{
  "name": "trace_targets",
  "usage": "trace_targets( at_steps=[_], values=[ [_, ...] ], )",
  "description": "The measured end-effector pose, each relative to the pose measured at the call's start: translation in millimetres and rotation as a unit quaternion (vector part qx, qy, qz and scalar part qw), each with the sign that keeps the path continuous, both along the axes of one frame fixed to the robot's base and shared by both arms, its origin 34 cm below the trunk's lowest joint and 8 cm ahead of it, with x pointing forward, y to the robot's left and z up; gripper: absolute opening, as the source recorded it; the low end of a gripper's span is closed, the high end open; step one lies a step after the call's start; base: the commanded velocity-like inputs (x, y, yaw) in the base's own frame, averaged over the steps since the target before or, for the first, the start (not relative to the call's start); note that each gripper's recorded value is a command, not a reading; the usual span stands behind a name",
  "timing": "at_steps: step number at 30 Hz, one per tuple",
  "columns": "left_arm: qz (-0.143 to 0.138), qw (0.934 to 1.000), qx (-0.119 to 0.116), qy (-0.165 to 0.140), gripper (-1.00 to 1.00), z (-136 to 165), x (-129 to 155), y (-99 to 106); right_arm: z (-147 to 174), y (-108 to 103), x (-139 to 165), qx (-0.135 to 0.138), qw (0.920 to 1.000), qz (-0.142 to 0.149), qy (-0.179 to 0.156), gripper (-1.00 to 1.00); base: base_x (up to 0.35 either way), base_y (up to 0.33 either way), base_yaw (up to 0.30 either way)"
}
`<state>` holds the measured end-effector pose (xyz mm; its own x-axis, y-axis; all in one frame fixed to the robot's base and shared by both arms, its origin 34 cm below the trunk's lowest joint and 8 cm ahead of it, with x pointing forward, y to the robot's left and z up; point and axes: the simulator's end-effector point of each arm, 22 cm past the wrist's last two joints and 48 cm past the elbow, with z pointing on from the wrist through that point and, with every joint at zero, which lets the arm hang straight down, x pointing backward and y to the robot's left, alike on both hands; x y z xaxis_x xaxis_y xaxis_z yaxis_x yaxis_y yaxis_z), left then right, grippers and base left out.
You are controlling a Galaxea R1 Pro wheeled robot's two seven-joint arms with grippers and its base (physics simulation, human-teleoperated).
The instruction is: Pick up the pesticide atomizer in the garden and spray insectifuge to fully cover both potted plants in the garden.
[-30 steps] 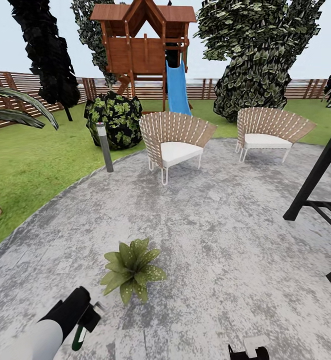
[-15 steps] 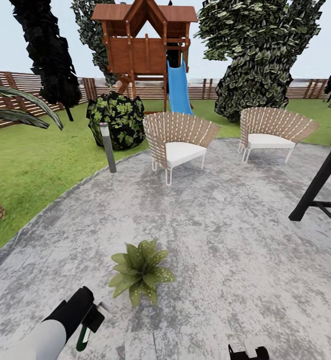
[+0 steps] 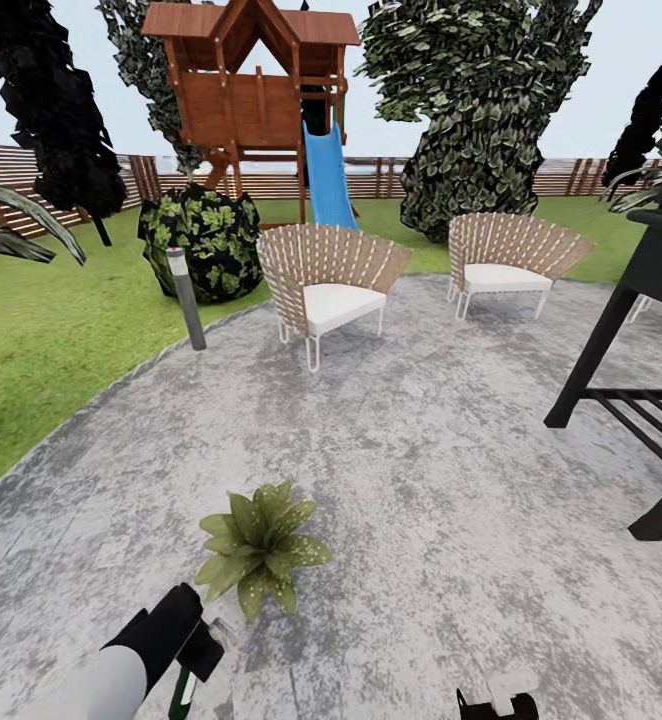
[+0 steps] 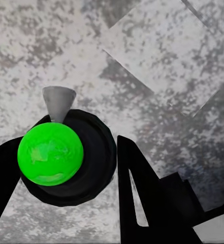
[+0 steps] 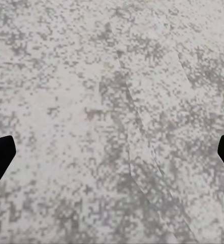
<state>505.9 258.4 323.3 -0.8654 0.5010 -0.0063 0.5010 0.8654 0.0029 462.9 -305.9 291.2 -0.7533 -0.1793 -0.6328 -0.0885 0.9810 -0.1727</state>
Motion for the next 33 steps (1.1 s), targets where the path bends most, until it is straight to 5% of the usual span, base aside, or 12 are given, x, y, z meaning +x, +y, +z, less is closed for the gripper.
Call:
trace_targets(
  at_steps=[12,20,33],
  values=[
    [-0.007,1.0000,0.000,0.007,-1.00,-3.4,-6.2,-3.7,-0.1,0.0,0.4,0.000,1.0000,0.000,0.000,1.00,-0.102,0.000,0.000],
    [-0.001,1.0000,0.000,0.001,-1.00,-0.6,-1.1,-0.7,0.0,0.0,0.1,0.000,1.0000,0.000,0.000,1.00,-0.066,0.308,-0.020],
    [-0.002,1.0000,0.001,0.001,-1.00,-0.6,-0.6,0.3,-0.1,0.1,0.0,0.000,1.0000,0.000,0.000,1.00,-0.028,0.332,-0.256]
  ],
)
